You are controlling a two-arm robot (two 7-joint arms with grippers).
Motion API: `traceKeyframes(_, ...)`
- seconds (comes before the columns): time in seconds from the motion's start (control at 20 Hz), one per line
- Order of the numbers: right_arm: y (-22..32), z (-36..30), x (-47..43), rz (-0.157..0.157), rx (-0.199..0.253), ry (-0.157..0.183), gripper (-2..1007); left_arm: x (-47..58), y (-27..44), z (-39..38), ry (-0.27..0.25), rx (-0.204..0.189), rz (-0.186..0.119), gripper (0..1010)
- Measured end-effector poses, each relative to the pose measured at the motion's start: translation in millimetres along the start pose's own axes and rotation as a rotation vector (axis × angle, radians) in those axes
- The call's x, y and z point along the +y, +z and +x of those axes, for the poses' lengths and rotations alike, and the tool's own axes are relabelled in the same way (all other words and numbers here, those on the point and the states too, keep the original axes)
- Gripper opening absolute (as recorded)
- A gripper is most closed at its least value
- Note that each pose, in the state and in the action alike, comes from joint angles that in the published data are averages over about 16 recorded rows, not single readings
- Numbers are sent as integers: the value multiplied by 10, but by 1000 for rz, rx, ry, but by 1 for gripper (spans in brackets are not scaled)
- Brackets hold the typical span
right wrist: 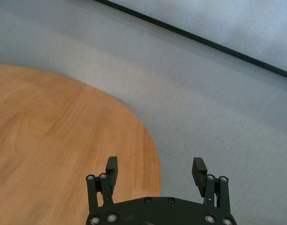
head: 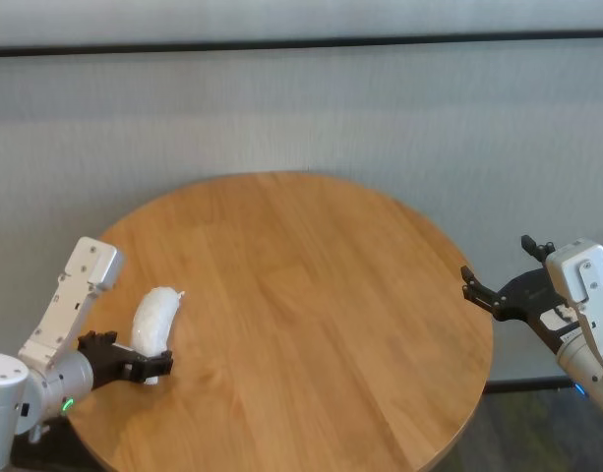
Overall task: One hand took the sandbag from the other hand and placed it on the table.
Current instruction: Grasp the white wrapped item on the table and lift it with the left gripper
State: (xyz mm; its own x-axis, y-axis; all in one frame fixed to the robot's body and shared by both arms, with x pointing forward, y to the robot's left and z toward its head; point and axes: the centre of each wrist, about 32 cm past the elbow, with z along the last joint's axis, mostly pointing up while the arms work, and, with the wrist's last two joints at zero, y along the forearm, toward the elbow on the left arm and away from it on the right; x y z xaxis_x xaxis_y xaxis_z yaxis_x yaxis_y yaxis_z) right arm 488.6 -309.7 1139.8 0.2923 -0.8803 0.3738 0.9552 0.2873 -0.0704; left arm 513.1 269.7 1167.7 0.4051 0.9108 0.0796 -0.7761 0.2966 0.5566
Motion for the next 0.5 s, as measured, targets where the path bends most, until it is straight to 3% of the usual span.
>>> traceKeyframes(0.5, 0, 0, 0, 0, 0, 0, 1001, -40, -41, 2, 3, -9, 4, 1002)
